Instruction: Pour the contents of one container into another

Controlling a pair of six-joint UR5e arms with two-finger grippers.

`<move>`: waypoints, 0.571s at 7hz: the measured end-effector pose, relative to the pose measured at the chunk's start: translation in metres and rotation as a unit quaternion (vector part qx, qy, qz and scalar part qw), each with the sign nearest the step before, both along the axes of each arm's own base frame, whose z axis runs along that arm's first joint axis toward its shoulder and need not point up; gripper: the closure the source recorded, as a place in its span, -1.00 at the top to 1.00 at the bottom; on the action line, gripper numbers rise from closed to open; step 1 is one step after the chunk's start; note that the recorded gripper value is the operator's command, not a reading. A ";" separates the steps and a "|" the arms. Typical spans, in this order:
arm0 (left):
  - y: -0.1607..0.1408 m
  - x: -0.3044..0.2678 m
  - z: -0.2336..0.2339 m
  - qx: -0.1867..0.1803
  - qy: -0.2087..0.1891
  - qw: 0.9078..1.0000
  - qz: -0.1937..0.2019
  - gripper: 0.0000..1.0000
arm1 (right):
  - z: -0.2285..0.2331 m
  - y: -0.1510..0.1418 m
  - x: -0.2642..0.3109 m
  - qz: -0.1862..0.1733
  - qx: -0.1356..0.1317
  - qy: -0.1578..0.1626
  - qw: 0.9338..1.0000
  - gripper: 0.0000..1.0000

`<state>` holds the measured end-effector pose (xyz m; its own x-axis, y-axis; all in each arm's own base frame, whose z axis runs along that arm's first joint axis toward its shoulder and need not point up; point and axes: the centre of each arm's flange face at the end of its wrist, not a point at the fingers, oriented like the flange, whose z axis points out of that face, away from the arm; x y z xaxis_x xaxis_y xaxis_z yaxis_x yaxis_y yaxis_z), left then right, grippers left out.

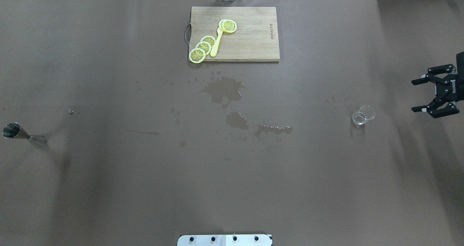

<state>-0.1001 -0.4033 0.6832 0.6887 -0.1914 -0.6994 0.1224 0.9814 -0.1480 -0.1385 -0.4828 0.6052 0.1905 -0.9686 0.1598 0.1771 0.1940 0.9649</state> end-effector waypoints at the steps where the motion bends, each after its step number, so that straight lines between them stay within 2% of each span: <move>1: -0.001 -0.002 0.000 0.001 -0.008 1.000 0.000 0.98 | -0.004 -0.009 -0.008 -0.004 0.007 0.000 1.000 1.00; 4: 0.000 -0.004 0.000 0.001 -0.014 1.000 -0.002 0.98 | -0.012 -0.009 -0.042 -0.023 0.024 0.001 0.999 0.99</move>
